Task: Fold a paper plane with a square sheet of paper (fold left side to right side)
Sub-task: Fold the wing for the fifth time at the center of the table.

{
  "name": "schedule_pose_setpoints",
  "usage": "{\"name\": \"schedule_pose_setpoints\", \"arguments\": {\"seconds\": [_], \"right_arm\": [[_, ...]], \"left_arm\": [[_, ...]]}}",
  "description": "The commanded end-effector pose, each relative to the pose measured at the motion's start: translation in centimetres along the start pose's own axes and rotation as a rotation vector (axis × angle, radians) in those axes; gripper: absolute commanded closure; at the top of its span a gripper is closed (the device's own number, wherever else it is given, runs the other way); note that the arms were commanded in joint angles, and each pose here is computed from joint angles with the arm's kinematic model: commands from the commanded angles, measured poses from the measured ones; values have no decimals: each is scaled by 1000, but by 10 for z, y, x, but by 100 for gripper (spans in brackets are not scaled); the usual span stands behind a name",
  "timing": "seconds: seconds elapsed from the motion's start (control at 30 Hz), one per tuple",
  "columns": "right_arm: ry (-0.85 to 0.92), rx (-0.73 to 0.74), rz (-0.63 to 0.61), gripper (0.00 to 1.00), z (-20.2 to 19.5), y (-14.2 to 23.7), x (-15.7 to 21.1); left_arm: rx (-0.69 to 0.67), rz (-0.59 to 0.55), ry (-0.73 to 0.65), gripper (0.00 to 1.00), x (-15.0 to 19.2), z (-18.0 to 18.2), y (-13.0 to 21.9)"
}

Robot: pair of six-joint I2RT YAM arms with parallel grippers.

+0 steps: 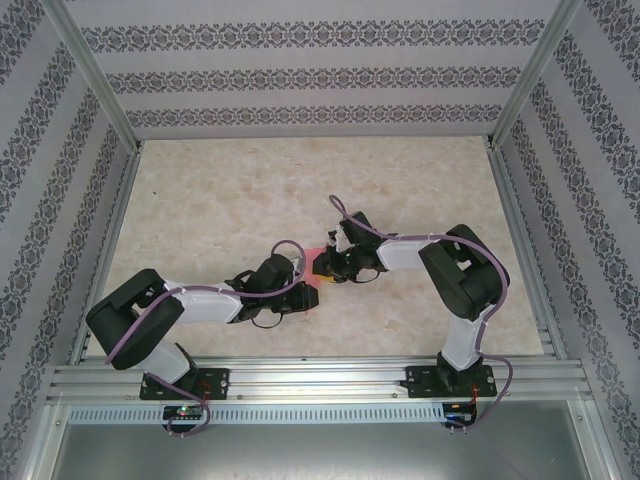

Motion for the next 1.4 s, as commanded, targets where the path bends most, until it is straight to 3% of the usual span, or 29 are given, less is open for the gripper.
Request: {"name": "schedule_pose_setpoints", "arguments": {"seconds": [0.0,0.23,0.57,0.83,1.0,1.2,1.37], "right_arm": [[-45,146,13,72,-30,-11,8],[-20,119,-9,73,-22,-8,4],[16,44,-42,73,0,3,-2],[55,0,-101,77,19,29,-3],[46,-10,-59,86,21,16,8],[27,-16,-35,87,19,-2,12],[29,61,-39,87,10,-10,8]], "left_arm": [[-45,16,-1,78,7,9,-5],[-94,38,37,79,19,27,-6],[-87,98,23,79,28,23,-19],[-114,107,41,82,32,28,-23],[-122,107,39,82,32,28,-23],[-129,107,39,83,33,28,-23],[-148,107,44,84,34,31,-21]]}}
Point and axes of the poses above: each hand's point on the last joint's axis, 136 mm out from that joint toward the fingers, its own y axis back along the fingers, its own z axis along the line the jaws close on, x = y × z, the point moved 7 cm from there along y, back along the fingers, and after that the axes turned 4 degrees about -y, right-handed, at the moved point
